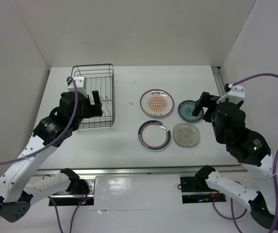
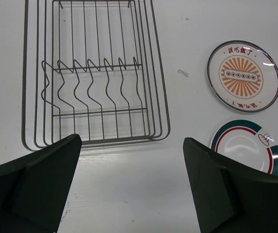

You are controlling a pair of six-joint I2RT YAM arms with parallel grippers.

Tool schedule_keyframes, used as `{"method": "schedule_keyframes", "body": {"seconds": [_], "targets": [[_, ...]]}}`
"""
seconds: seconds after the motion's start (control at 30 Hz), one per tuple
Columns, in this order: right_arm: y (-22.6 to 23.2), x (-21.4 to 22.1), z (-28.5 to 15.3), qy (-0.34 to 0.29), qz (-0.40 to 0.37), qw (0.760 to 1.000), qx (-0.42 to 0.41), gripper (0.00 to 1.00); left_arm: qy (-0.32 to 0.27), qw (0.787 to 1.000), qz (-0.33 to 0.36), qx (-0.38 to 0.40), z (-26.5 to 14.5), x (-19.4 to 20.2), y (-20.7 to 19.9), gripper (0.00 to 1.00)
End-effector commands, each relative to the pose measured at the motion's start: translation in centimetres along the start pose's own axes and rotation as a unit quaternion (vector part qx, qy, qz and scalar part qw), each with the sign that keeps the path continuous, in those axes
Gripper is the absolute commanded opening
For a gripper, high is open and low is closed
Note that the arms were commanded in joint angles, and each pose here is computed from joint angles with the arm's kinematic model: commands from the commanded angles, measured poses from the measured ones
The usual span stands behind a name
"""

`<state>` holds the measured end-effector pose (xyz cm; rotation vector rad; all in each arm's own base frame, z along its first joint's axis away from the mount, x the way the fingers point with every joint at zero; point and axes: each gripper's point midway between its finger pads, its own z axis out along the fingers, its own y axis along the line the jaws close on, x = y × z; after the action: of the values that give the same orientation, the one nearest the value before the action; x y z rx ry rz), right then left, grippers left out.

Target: Load the plates into the dish rack

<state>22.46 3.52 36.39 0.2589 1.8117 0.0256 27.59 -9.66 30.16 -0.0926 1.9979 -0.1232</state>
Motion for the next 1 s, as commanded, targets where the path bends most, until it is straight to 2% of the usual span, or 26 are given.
{"method": "schedule_keyframes", "body": {"seconds": [0.0,0.13,0.2,0.23,0.27,0.33,0.4,0.47,0.5,0.53,0.57,0.77,0.87,0.97], "targets": [[0.7,-0.9,-0.4,-0.024,0.03,0.999,-0.025,1.0,-0.017,1.0,0.001,0.014,0.0,-0.9,-0.6,1.0],[2.0,0.6,0.8,-0.016,0.041,0.998,-0.039,1.0,-0.016,1.0,0.001,0.018,0.0,-0.9,-0.8,1.0],[3.8,4.2,3.0,0.025,0.039,0.998,-0.046,1.0,-0.014,1.0,0.001,0.023,0.0,-0.8,-0.9,1.0],[5.0,3.8,3.3,0.022,0.047,0.997,-0.063,1.0,-0.014,1.0,0.001,0.023,0.0,-0.8,-0.9,1.0],[5.8,6.7,4.5,0.047,0.033,0.996,-0.073,1.0,-0.013,1.0,0.002,0.027,0.0,-0.8,-1.1,1.0],[8.2,8.8,6.8,0.063,0.05,0.992,-0.095,1.0,-0.008,1.0,0.004,0.026,0.3,-0.6,-1.2,1.0],[8.6,11.6,8.5,0.084,0.058,0.991,-0.089,1.0,-0.002,1.0,0.006,0.028,0.4,-0.1,-1.3,1.0],[9.4,11.7,10.2,0.071,0.099,0.986,-0.11,1.0,0.001,1.0,0.008,0.027,0.6,0.0,-1.3,1.0],[9.3,13.7,11.2,0.09,0.112,0.983,-0.113,1.0,0.001,1.0,0.008,0.027,0.6,0.0,-1.3,1.0],[9.4,13.3,12.3,0.087,0.137,0.978,-0.131,0.96,-0.002,1.0,0.006,0.029,0.6,-0.2,-1.4,1.0],[9.2,14.7,13.3,0.106,0.145,0.976,-0.12,0.94,-0.001,0.999,0.006,0.033,0.6,-0.1,-1.6,1.0],[9.2,15.1,16.4,0.101,0.174,0.971,-0.131,0.94,-0.001,0.999,0.004,0.045,0.6,-0.2,-2.0,1.0],[9.5,15.9,17.0,0.105,0.199,0.965,-0.138,0.9,-0.003,0.999,0.002,0.051,0.3,-0.3,-2.1,1.0],[8.9,17.6,17.9,0.118,0.217,0.962,-0.118,0.9,-0.013,0.998,-0.002,0.055,-0.1,-0.6,-2.0,1.0]]}}
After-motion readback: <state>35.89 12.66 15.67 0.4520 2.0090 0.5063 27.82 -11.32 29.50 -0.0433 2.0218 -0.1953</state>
